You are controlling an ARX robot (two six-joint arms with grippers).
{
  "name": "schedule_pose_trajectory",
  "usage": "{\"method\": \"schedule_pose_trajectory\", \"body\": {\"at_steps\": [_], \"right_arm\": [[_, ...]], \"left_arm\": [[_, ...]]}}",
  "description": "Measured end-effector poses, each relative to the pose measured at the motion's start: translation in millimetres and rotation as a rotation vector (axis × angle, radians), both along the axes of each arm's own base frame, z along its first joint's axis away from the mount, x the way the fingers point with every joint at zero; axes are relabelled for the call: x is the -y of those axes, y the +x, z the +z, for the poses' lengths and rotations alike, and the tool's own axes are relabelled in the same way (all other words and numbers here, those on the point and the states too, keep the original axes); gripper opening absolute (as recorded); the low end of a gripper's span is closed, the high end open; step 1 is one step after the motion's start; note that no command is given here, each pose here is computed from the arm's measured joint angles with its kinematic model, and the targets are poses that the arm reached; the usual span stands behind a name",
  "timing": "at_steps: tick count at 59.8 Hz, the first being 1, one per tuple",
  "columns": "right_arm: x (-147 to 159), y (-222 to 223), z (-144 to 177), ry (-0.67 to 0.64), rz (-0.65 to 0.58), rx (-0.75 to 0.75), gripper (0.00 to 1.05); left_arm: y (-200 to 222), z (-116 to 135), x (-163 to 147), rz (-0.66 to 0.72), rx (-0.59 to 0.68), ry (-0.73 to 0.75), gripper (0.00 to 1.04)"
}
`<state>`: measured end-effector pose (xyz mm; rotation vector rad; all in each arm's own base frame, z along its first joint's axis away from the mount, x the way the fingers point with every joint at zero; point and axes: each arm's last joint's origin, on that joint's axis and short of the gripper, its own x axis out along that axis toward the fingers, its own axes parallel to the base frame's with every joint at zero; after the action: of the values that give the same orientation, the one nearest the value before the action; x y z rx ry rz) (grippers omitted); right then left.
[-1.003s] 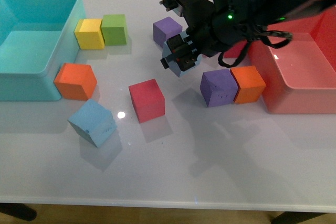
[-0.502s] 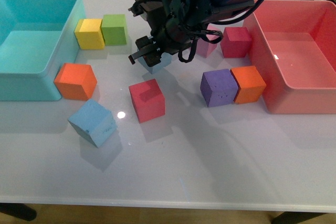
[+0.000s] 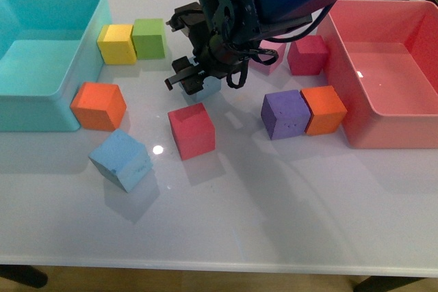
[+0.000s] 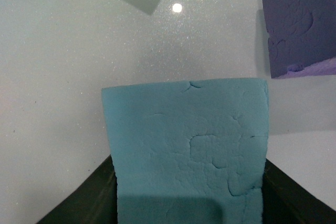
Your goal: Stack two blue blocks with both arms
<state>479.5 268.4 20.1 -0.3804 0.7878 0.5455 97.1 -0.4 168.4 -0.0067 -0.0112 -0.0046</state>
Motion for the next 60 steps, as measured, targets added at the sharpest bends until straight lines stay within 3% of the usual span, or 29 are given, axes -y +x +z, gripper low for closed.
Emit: {"method": "schedule_pose_trajectory", "body": {"at_steps": [16,23,35,43,45,49,53,60], "right_arm": [[8.6,-10.8,-1.5,0.022,-0.010,0.043,0.97],[16.7,-15.0,22.2,0.057,-0.020,0.105,0.95],[44.3,-36.1,90.4,0.156,-0.065,0.274,0.96],[87.2,-100.1,138.4,0.223,-0.091,0.426,0.96],[103.9,-122.0,146.0,0.243,-0.249,0.563,0.89],[139.8,-158.7,153.8,0.322,-0.442,0.742,0.76],[181.0,-198.8,155.7,0.374,-0.502,0.813,0.64],[229.1,-261.8,145.7,0.362,-0.545,0.789,0.42]], "left_arm": [[0.0,0.0,0.0,0.000,0.000,0.000,0.96],[0.0,0.0,0.0,0.000,0.000,0.000,0.96],[0.0,0.0,0.0,0.000,0.000,0.000,0.96],[0.0,0.0,0.0,0.000,0.000,0.000,0.96],[0.0,0.0,0.0,0.000,0.000,0.000,0.96],[0.0,0.0,0.0,0.000,0.000,0.000,0.96],[0.0,0.0,-0.1,0.003,0.000,0.000,0.96],[0.0,0.0,0.0,0.002,0.000,0.000,0.96]]}}
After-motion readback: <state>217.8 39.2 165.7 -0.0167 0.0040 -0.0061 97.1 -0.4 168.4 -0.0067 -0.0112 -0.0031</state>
